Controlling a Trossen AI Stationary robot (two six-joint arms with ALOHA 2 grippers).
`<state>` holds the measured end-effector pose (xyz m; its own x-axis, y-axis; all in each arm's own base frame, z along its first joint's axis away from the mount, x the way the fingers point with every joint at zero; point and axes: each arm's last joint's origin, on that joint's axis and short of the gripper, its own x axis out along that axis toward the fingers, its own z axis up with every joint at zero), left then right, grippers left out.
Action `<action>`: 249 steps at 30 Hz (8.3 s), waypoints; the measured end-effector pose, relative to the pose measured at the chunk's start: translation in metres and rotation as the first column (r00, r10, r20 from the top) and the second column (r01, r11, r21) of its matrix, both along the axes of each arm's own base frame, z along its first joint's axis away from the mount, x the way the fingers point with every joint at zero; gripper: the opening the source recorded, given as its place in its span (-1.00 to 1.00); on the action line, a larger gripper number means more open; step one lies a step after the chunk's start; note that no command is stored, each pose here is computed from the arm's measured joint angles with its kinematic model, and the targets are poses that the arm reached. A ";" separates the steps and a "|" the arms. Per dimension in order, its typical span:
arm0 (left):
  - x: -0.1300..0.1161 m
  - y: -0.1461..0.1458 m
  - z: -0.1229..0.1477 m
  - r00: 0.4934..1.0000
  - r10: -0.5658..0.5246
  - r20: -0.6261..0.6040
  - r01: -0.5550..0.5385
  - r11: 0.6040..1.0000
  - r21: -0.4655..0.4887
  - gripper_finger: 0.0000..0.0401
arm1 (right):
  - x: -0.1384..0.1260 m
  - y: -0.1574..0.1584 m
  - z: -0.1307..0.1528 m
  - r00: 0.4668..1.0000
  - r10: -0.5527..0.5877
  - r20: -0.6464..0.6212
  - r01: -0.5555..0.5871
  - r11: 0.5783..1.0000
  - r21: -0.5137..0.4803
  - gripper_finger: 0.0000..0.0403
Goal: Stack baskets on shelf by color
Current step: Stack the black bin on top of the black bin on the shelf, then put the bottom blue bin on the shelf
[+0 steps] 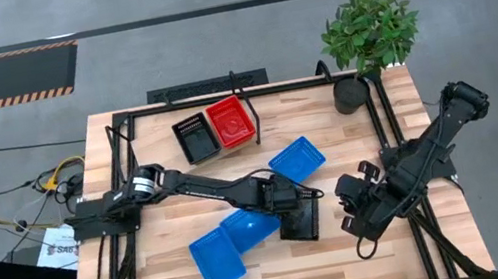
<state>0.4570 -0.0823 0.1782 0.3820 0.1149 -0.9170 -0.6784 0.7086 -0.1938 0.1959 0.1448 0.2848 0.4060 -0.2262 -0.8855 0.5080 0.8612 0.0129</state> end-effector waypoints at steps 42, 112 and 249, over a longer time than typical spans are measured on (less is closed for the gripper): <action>-0.164 0.113 0.201 0.731 0.648 0.215 -0.672 0.628 0.391 -0.98 | 0.001 -0.002 0.000 1.000 -0.011 0.028 0.012 0.999 -0.043 -0.41; -0.256 0.192 0.079 0.461 0.870 0.177 -0.876 0.478 -0.068 -0.61 | 0.008 -0.012 0.001 0.999 -0.030 0.035 0.032 0.996 -0.082 -0.41; -0.258 0.111 0.108 0.833 -0.332 -0.443 0.390 0.920 0.046 -1.00 | 0.014 -0.018 0.002 0.998 -0.007 0.062 0.015 0.990 -0.137 -0.41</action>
